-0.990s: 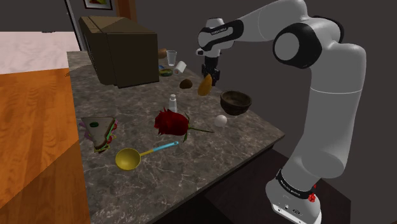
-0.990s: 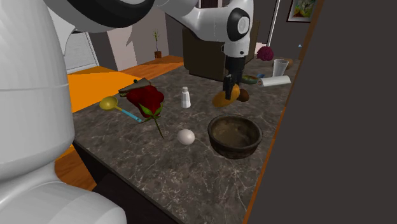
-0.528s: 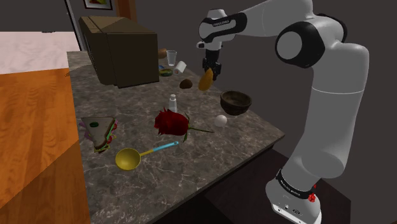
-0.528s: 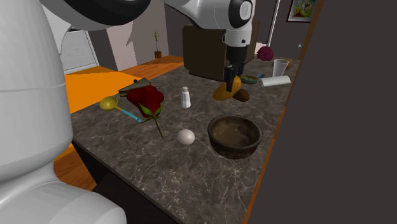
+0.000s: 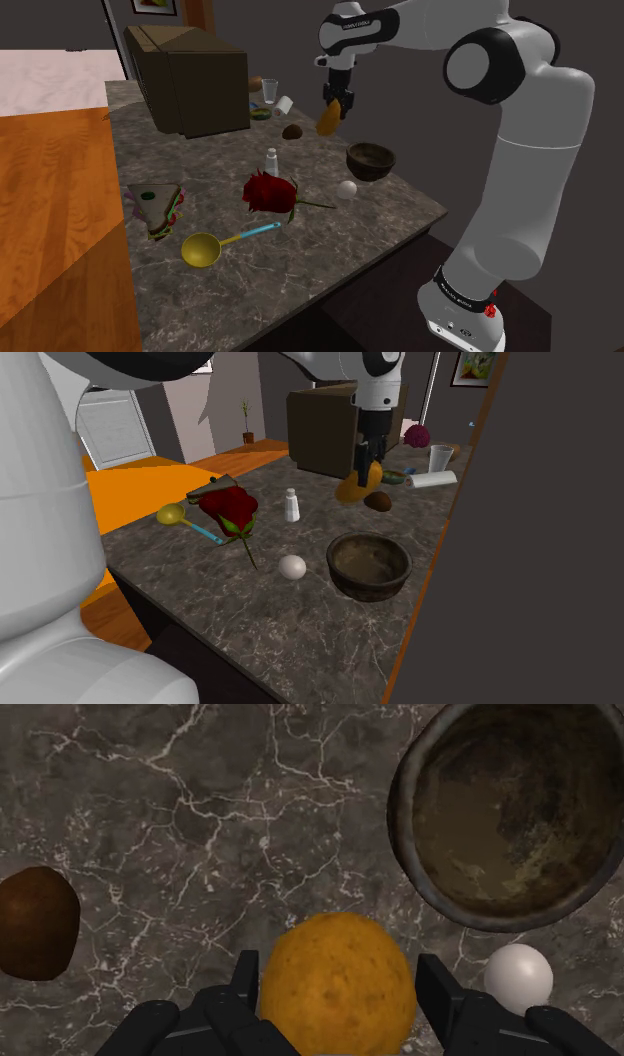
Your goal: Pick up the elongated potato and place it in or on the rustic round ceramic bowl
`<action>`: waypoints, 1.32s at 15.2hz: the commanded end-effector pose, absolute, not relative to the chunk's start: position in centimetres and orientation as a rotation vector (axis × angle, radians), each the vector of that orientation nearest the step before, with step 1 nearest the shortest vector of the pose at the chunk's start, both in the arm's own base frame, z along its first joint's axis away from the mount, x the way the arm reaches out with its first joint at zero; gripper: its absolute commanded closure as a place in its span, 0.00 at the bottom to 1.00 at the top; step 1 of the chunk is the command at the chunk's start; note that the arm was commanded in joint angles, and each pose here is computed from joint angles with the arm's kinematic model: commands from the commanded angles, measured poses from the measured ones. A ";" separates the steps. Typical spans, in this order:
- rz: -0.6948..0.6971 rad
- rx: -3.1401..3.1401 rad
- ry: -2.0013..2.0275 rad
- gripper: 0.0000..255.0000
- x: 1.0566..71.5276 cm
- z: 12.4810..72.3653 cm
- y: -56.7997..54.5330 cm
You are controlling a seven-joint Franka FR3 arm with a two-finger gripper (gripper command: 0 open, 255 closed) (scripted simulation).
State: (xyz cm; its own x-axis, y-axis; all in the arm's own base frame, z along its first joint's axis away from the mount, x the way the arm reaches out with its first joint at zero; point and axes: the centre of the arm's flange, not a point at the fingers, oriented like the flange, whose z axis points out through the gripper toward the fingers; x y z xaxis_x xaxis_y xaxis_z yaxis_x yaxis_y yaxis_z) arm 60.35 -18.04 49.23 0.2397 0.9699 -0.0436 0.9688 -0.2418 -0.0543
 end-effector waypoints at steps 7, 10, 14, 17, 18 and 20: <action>0.106 -2.461 -1.924 1.00 50.7 49.7 -21.7; 0.106 -2.461 -1.924 1.00 47.0 49.9 -23.0; 0.106 -2.461 -1.924 1.00 43.4 49.5 -24.3; 0.106 -2.461 -1.924 1.00 43.4 47.9 -24.3; 0.106 -2.461 -1.924 1.00 43.4 47.4 -24.3; 0.106 -2.461 -1.924 1.00 43.4 46.3 -24.3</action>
State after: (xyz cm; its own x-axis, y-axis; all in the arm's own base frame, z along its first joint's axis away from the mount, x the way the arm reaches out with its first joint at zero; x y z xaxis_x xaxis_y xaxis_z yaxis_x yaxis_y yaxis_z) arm 43.39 -24.31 46.76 0.2397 0.9699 -0.0434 0.9687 -0.2419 -0.0550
